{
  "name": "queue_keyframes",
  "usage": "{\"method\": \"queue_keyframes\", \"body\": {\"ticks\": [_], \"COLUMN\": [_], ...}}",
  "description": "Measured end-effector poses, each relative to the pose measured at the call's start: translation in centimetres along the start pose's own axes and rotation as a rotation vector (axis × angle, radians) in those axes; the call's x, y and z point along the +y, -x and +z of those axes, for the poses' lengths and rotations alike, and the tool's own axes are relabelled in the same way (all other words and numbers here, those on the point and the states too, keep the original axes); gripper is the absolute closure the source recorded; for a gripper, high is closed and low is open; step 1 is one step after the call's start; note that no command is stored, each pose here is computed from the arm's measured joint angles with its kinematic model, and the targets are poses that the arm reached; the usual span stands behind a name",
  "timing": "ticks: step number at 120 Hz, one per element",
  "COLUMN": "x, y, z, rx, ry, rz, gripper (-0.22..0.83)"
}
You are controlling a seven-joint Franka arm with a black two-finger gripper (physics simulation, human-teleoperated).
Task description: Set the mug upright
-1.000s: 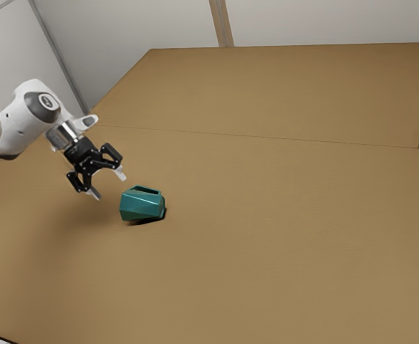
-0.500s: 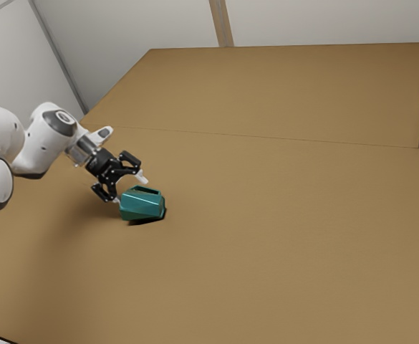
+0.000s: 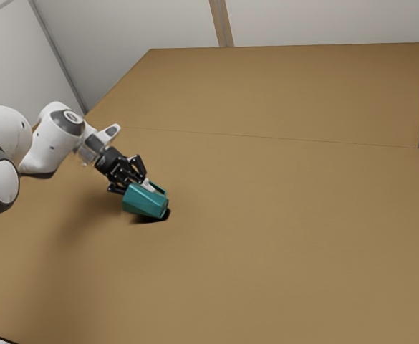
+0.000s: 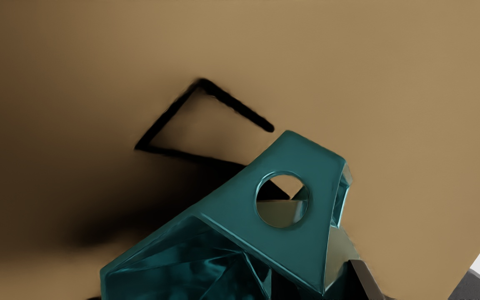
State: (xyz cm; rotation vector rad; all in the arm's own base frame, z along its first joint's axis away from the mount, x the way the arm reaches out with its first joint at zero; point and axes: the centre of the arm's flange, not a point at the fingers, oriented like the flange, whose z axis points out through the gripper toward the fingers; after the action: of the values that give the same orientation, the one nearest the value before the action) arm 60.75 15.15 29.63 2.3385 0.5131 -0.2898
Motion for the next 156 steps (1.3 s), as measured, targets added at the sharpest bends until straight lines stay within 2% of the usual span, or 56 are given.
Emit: {"method": "queue_keyframes", "body": {"ticks": [21, 62, 77, 98, 110, 127, 138, 156], "x": [3.4, 6.8, 11.3, 15.0, 15.9, 17.1, 16.7, 13.3], "y": [0.4, 2.1, 5.3, 11.5, 13.6, 15.9, 16.9, 16.7], "z": [-0.2, -1.4, -2.3, 0.6, 2.4, 4.9, 5.5, 5.0], "rx": [0.014, 0.056, 0.093, 0.157, 0.220, 0.311, 0.371, 0.446], "ry": [-0.009, -0.074, -0.171, -0.468, -0.612, -0.727, -0.765, -0.771], "rz": [0.061, 0.130, 0.233, 0.385, 0.449, 0.517, 0.523, 0.426], "gripper": [0.74, 0.78, 0.78, 0.78, 0.79, 0.79, 0.79, 0.79]}}
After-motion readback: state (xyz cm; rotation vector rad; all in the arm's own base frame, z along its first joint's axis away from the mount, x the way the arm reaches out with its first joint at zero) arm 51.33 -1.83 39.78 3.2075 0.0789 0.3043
